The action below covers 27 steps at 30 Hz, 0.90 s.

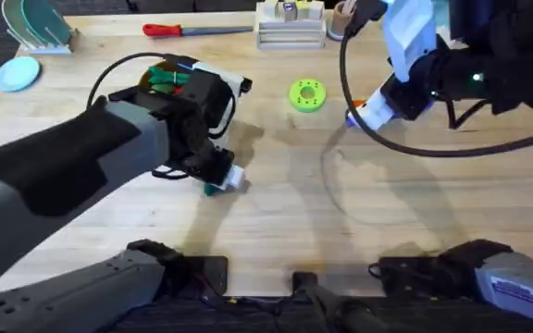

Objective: Pick up the gripper from the table and insert it into the empty holder that is missing its gripper. Then pick up a screw, insert it into the mounting hole, and use the screwdriver to tighten it. Finally, clean up the table by picking up the vegetable and placing it into the bucket.

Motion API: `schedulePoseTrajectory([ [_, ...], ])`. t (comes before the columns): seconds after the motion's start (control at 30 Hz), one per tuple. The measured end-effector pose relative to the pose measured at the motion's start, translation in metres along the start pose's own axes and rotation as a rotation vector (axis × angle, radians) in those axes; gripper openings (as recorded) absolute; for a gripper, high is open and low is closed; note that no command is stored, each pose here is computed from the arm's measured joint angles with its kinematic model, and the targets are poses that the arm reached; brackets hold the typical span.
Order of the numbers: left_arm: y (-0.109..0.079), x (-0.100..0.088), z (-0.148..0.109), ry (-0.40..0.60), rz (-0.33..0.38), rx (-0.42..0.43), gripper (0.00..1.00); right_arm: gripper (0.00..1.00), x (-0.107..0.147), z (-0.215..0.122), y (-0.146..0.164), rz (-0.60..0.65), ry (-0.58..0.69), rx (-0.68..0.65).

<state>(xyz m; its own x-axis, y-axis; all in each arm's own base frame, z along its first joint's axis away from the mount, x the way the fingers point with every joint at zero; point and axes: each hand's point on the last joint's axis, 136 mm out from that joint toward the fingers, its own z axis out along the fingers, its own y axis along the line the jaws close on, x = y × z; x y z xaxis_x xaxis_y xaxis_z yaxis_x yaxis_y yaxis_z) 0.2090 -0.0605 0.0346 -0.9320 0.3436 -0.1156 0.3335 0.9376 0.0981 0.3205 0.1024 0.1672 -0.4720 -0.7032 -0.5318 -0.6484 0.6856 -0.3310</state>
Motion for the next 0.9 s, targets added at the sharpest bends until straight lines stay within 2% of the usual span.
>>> schedulePoseTrajectory([
  [0.1, 0.000, 0.000, 0.000, 0.002, 0.001, -0.001, 0.197, 0.985, 0.000, 0.000, 0.000, 0.000, 0.000, 0.000],
  [0.13, 0.000, -0.001, 0.000, -0.002, 0.000, 0.001, 0.074, 0.985, 0.000, 0.000, 0.000, 0.000, 0.000, 0.000],
  [0.17, 0.000, -0.003, -0.001, -0.006, 0.005, 0.000, 0.028, 0.985, 0.000, 0.000, 0.000, 0.000, 0.000, 0.000],
  [0.3, 0.000, -0.005, -0.003, -0.012, 0.005, -0.002, 0.024, 0.985, 0.000, 0.000, 0.000, 0.000, 0.000, 0.000],
  [0.43, 0.001, -0.017, -0.016, -0.032, 0.003, -0.001, 0.024, 0.985, 0.000, 0.000, 0.000, 0.000, 0.000, 0.000],
  [0.57, 0.005, -0.048, -0.051, -0.110, -0.005, -0.001, 0.024, 0.985, 0.000, 0.000, 0.000, 0.000, 0.000, 0.000],
  [0.7, 0.013, -0.089, -0.094, -0.247, -0.022, -0.022, 0.024, 0.985, 0.000, 0.000, 0.000, 0.000, 0.000, 0.000],
  [0.8, 0.028, -0.112, -0.118, -0.340, -0.055, -0.074, 0.024, 0.984, 0.000, 0.000, 0.000, 0.000, 0.000, 0.000],
  [0.9, 0.056, -0.121, -0.126, -0.386, -0.127, -0.131, 0.024, 0.985, 0.000, 0.000, 0.000, 0.000, 0.000, -0.001],
])
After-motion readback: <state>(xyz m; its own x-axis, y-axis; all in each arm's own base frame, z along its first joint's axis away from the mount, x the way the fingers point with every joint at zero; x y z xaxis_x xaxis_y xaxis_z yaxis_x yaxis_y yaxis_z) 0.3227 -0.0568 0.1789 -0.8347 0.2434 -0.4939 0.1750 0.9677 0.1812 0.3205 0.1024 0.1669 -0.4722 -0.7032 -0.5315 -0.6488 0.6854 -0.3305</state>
